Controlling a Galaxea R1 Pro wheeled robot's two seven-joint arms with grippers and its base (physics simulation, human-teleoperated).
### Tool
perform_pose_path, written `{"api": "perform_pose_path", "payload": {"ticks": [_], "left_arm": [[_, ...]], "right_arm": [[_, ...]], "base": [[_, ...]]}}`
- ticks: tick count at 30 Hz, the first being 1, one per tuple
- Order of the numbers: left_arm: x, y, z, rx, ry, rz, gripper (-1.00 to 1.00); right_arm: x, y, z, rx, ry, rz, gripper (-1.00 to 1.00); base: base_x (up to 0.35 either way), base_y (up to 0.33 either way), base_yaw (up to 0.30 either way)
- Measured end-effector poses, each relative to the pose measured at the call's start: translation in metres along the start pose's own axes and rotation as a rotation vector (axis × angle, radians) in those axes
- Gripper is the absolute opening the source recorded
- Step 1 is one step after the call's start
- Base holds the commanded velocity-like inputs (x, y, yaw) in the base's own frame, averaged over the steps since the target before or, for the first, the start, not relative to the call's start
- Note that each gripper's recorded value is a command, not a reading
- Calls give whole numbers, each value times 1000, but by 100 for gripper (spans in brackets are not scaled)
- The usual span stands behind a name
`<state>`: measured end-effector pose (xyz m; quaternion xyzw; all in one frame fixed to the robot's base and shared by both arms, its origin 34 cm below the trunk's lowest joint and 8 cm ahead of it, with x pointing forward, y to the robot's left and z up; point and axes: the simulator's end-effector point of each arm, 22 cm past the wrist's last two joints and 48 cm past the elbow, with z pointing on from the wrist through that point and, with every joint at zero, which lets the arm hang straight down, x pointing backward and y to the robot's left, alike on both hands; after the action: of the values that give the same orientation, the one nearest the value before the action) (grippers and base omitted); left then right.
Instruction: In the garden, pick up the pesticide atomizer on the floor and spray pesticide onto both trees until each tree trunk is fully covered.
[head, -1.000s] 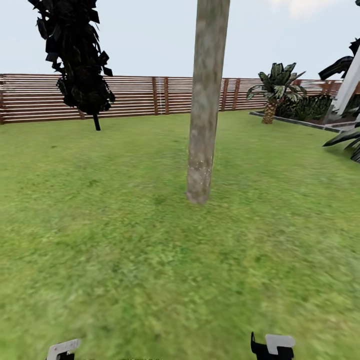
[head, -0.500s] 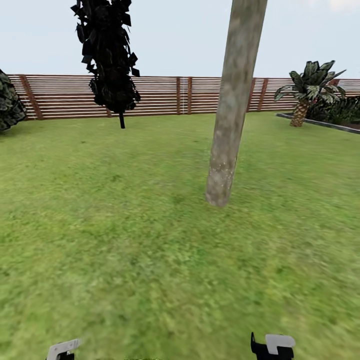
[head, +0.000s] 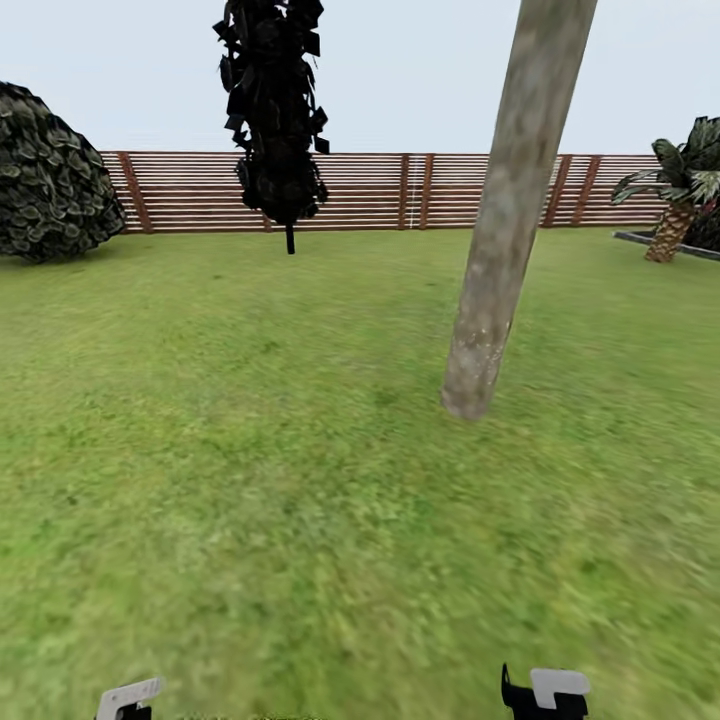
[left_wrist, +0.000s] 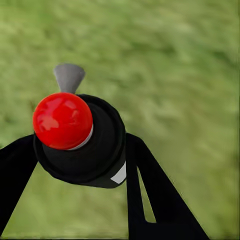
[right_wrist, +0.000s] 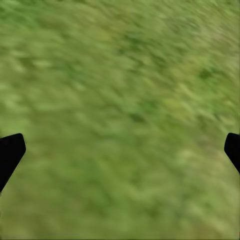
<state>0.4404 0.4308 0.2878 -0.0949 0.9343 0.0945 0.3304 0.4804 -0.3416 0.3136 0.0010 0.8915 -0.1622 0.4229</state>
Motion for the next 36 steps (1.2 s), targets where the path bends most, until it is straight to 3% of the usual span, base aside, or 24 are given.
{"api": "perform_pose_path", "payload": {"ticks": [36], "left_arm": [[0,-1,0,1,0,1,-100]], "right_arm": [[0,0,0,0,0,0,100]], "base": [[0,-2,282]]}}
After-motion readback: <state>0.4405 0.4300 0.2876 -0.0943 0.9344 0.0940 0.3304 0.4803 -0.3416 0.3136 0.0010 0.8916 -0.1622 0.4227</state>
